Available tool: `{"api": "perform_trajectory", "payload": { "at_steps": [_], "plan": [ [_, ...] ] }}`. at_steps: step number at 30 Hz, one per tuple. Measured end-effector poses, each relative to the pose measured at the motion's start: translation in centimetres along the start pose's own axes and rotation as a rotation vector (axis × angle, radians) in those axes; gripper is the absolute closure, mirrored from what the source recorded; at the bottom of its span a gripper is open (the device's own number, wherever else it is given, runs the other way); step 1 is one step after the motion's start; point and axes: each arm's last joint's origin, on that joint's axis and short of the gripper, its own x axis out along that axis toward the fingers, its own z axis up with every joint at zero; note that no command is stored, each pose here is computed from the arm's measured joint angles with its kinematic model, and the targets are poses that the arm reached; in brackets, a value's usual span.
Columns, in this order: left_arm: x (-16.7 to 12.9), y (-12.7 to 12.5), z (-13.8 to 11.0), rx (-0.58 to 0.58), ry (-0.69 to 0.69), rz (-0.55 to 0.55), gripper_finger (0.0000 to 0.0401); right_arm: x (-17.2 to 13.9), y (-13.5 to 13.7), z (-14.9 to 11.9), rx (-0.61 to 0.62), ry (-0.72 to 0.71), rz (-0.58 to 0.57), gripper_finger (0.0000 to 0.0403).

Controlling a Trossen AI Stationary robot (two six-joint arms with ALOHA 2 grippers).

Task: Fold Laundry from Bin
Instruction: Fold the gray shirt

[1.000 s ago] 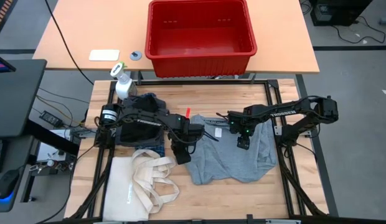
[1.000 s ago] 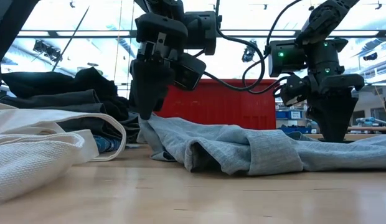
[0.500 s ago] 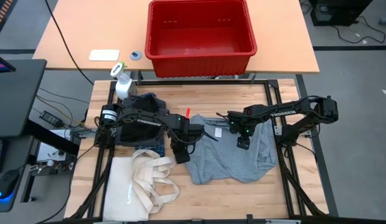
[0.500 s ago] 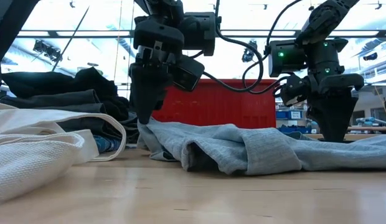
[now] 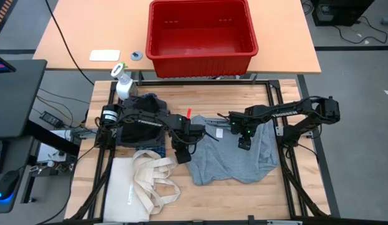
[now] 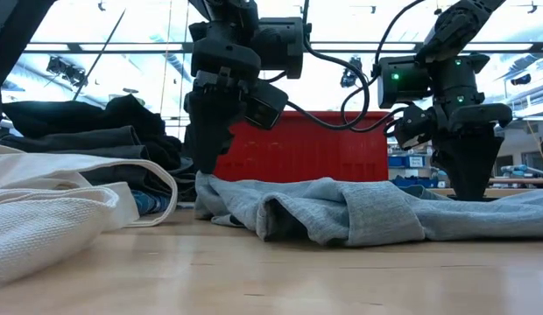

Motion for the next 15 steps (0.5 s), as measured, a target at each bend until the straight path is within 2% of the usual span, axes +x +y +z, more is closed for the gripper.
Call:
{"api": "perform_trajectory", "payload": {
  "at_steps": [11, 15],
  "plan": [
    [0.9, 0.0, 0.2, -0.022, 0.030, -0.029, 0.0257, 0.0, 0.0, 0.0, -0.001, 0.001, 0.010, 0.0175],
    [1.4, 0.1, 0.2, -0.030, 0.055, -0.032, 0.0282, 0.0, 0.0, 0.0, -0.001, 0.001, 0.013, 0.0175]
  ]
}}
